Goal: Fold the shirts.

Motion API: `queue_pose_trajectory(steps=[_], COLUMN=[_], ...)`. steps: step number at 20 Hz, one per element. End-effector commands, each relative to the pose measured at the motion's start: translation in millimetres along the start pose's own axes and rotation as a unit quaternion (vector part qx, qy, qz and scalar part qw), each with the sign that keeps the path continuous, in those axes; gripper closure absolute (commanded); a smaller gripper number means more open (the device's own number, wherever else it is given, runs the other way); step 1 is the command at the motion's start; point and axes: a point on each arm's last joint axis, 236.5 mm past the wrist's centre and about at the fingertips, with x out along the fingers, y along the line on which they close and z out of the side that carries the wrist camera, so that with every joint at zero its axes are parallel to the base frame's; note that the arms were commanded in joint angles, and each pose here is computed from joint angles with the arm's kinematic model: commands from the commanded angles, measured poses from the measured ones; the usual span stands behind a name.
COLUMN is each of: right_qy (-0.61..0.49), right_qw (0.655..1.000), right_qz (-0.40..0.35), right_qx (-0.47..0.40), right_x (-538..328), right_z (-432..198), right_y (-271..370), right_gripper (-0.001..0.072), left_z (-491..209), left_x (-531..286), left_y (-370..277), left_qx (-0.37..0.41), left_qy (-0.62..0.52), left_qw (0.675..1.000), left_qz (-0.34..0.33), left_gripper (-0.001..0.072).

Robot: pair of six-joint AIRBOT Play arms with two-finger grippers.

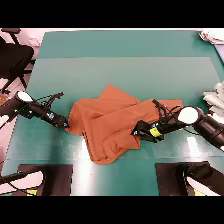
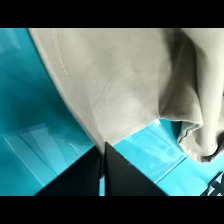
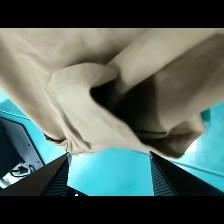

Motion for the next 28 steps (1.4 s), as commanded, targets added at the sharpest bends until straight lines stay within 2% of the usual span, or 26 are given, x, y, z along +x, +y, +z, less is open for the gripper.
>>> queue_pose_trajectory(steps=[1,5,10,14,15,16,17,18,20,21,22,28], right_qy=[-0.015,-0.029,-0.075,-0.074,-0.07,-0.069,-0.072,-0.077,-0.088,-0.094,-0.101,-0.218], right_qw=[0.999,0.997,0.994,0.993,0.992,0.992,0.992,0.992,0.992,0.992,0.992,0.974], right_qz=[-0.034,-0.055,-0.021,-0.04,-0.047,-0.051,-0.051,-0.048,-0.04,-0.035,-0.028,0.06], right_qx=[0.004,0.047,0.071,0.086,0.091,0.092,0.094,0.092,0.087,0.079,0.071,0.0], right_x=[-12.9,-1.6,10.0,27.3,32.8,37.4,40.2,41.7,38.8,35.7,32.2,-33.6], right_z=[-6.8,-11.9,7.8,21.2,23.5,26.5,29.8,33.9,40.8,44.3,47.2,79.6], right_y=[-16.7,-49.0,-48.3,-58.3,-62.1,-64.7,-65.1,-64.0,-57.1,-51.6,-46.4,16.3], right_gripper=[0.0148,0.0148,0.0149,0.016,0.0218,0.0229,0.0293,0.039,0.049,0.064,0.0695,0.0697], left_z=[1.9,3.2,3.0,0.3,-0.1,-0.1,-0.2,-0.2,-0.4,-0.3,1.1,20.1], left_x=[-0.2,-0.2,-0.2,-0.2,-0.2,-0.2,-0.2,-0.2,-0.2,-0.2,-0.3,-32.2], left_y=[-0.6,-1.4,-1.8,-3.8,-4.1,-4.1,-4.1,-4.1,-4.3,-4.6,-7.4,-69.6], left_qx=[0.0,-0.001,-0.001,-0.001,-0.001,-0.001,-0.001,-0.001,-0.001,-0.002,-0.003,0.017], left_qy=[-0.004,-0.007,-0.006,0.0,0.0,0.0,0.001,0.001,0.001,0.001,-0.002,-0.017], left_qw=[1.0,1.0,1.0,1.0,1.0,1.0,1.0,1.0,1.0,1.0,1.0,0.992], left_qz=[-0.001,-0.003,-0.003,-0.008,-0.008,-0.008,-0.008,-0.008,-0.009,-0.009,-0.015,-0.123], left_gripper=[0.0684,0.0684,0.0684,0.0684,0.0684,0.0684,0.0684,0.0684,0.0684,0.0684,0.0684,0.0686])
